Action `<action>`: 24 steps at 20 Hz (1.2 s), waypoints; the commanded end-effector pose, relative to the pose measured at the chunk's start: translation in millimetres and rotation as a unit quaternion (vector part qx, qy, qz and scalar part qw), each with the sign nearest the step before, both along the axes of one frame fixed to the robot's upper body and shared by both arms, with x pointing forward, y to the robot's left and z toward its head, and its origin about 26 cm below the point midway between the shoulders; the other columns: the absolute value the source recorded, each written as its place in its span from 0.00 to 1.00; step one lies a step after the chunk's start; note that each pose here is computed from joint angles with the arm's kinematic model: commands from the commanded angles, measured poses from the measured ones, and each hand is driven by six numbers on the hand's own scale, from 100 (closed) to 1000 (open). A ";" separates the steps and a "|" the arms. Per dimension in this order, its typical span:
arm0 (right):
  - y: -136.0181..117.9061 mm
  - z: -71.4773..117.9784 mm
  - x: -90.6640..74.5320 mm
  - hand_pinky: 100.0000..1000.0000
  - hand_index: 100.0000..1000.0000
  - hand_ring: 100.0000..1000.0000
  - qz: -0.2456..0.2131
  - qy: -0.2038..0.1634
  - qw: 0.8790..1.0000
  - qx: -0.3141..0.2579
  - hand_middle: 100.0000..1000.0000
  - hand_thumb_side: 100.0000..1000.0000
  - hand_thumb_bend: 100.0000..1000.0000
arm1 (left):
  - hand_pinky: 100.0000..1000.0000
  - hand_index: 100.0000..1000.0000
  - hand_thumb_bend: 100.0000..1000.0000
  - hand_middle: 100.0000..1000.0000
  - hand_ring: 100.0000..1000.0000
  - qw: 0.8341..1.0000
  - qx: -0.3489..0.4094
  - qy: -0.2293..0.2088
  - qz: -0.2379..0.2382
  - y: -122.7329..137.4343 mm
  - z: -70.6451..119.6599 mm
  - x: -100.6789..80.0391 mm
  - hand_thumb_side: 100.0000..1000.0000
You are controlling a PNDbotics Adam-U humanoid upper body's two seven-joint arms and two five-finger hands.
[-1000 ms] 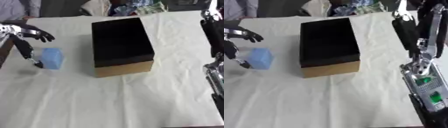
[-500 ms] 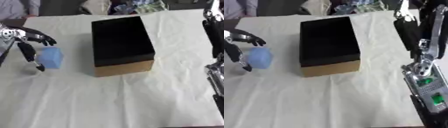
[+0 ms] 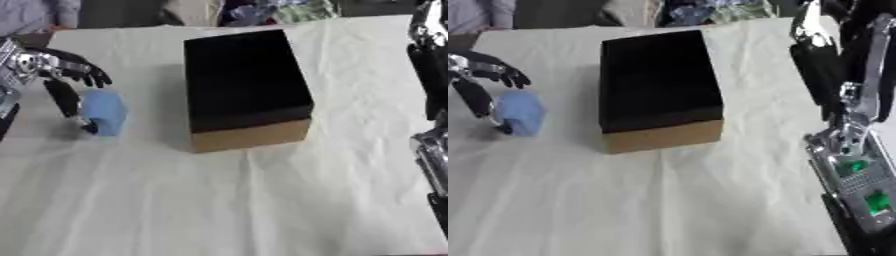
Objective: Pick up objects on the table and place them in the box.
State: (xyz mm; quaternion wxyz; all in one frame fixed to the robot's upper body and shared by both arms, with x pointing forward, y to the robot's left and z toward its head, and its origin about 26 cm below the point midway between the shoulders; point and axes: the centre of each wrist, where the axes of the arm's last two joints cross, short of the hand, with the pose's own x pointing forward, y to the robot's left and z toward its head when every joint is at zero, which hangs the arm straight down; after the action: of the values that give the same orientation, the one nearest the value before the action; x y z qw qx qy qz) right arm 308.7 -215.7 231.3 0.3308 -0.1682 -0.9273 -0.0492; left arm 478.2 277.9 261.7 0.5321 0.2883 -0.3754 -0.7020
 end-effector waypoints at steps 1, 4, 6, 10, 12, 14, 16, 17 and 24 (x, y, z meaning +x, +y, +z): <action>0.0 6.7 -2.5 0.83 0.77 0.78 0.002 -0.012 1.000 0.001 0.55 0.33 0.00 | 0.92 0.83 0.58 0.69 0.83 1.000 -0.003 -0.021 0.007 0.1 17.1 -2.5 0.14; 0.0 6.6 -2.5 0.83 0.77 0.78 0.001 -0.012 1.000 0.002 0.55 0.33 0.00 | 0.88 0.76 0.54 0.59 0.76 1.000 -0.008 -0.022 0.009 -2.6 17.6 -3.1 0.10; -0.5 6.5 -2.5 0.83 0.77 0.78 -0.001 -0.012 1.000 0.003 0.55 0.33 0.00 | 0.84 0.69 0.50 0.52 0.71 1.000 -0.011 -0.021 0.007 -3.5 17.0 -3.4 0.05; -0.5 6.0 -2.5 0.83 0.77 0.78 -0.003 -0.011 1.000 0.006 0.55 0.33 0.00 | 0.78 0.56 0.32 0.41 0.60 0.999 -0.013 -0.027 0.013 -4.1 21.3 -4.7 0.00; -0.5 5.9 -2.5 0.83 0.77 0.78 -0.003 -0.011 1.000 0.006 0.55 0.33 0.00 | 0.76 0.55 0.25 0.40 0.57 0.999 -0.015 -0.034 0.019 -5.0 25.8 -5.9 0.00; -0.6 6.0 -2.5 0.83 0.77 0.78 -0.003 -0.011 1.000 0.007 0.55 0.33 0.00 | 0.75 0.54 0.17 0.39 0.55 0.999 -0.020 -0.040 0.025 -5.5 30.3 -7.3 0.00; -0.6 6.0 -2.5 0.83 0.77 0.78 -0.004 -0.011 1.000 0.007 0.55 0.33 0.00 | 0.75 0.54 0.15 0.39 0.54 0.998 -0.023 -0.042 0.027 -6.2 32.4 -8.1 0.00; -0.6 6.0 -2.5 0.83 0.77 0.78 -0.004 -0.011 1.000 0.007 0.55 0.33 0.00 | 0.74 0.54 0.12 0.39 0.53 0.998 -0.025 -0.043 0.026 -6.8 33.0 -8.5 0.00; -1.6 5.5 -2.5 0.83 0.77 0.78 -0.007 -0.010 1.000 0.007 0.55 0.33 0.00 | 0.73 0.52 0.00 0.37 0.48 0.996 -0.051 -0.075 0.006 -21.2 57.1 -18.7 0.00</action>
State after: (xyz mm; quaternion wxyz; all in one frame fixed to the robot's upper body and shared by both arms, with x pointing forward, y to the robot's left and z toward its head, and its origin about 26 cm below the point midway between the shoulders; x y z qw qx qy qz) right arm 308.7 -215.9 230.9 0.3329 -0.1718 -0.9254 -0.0575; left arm 465.7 253.9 293.7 0.5314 0.2977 -0.4275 -0.6680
